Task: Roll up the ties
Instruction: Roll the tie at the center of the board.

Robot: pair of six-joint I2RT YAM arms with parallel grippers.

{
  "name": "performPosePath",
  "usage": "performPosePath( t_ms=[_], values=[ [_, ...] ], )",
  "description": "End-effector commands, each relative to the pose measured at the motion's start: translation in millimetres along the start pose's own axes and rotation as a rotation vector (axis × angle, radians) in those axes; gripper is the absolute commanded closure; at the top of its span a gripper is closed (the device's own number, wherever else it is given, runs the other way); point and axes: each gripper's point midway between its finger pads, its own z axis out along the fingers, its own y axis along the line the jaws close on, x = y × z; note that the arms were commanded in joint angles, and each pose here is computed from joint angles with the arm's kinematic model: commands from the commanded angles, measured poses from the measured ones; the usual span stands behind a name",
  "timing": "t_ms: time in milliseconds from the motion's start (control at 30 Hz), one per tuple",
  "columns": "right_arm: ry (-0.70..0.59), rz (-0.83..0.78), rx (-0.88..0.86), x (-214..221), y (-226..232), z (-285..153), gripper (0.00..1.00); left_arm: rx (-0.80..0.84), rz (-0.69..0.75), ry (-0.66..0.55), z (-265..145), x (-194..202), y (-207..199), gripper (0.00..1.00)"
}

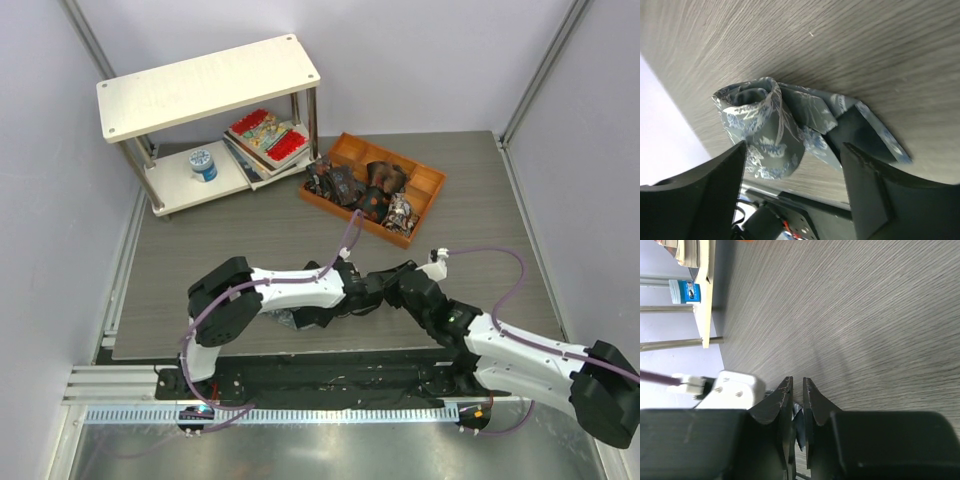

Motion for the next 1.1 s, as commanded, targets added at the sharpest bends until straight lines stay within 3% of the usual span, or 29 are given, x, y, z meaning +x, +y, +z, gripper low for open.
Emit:
performPosePath(
  t_ms=[0,200,267,433,500,533,733,867,1067],
  values=[
    [-0.031,-0.009,-0.033,-4.6,14.0,4.5,0.79,0.138,-0.094,-0.074,-24.8,-15.3,0.4,0.16],
    [0.04,-0.149,-0.043,10.9,37.5,18.2,0.7,0.219,-0.252,-0.12,-40.7,-19.0,14.8,0.08],
    [0.07,-0.215,-0.019,18.0,38.3,29.0,0.64,0.23,-0.348,-0.139,-47.6,-16.1,25.0,0.12],
    [0.217,-0.385,-0.122,43.6,91.9,48.2,0.54,0.2,-0.514,-0.156,-41.4,12.6,49.8,0.19],
    [0.293,-0.424,-0.161,54.6,108.0,60.3,0.5,0.208,-0.587,-0.161,-37.4,27.1,57.4,0.32],
    [0.309,-0.432,-0.171,56.4,112.6,65.8,0.5,0.215,-0.616,-0.164,-36.6,30.8,60.1,0.43],
    [0.571,-0.414,-0.244,108.2,125.8,102.0,0.52,0.324,-0.777,-0.177,-26.3,54.7,53.4,0.73],
    [0.649,-0.367,-0.214,131.8,108.4,126.1,0.6,0.332,-0.808,-0.152,-10.5,70.2,44.7,0.78],
    [0.693,-0.357,-0.218,151.8,103.8,129.6,0.63,0.282,-0.783,-0.112,12.2,75.8,30.9,0.86]
  ],
)
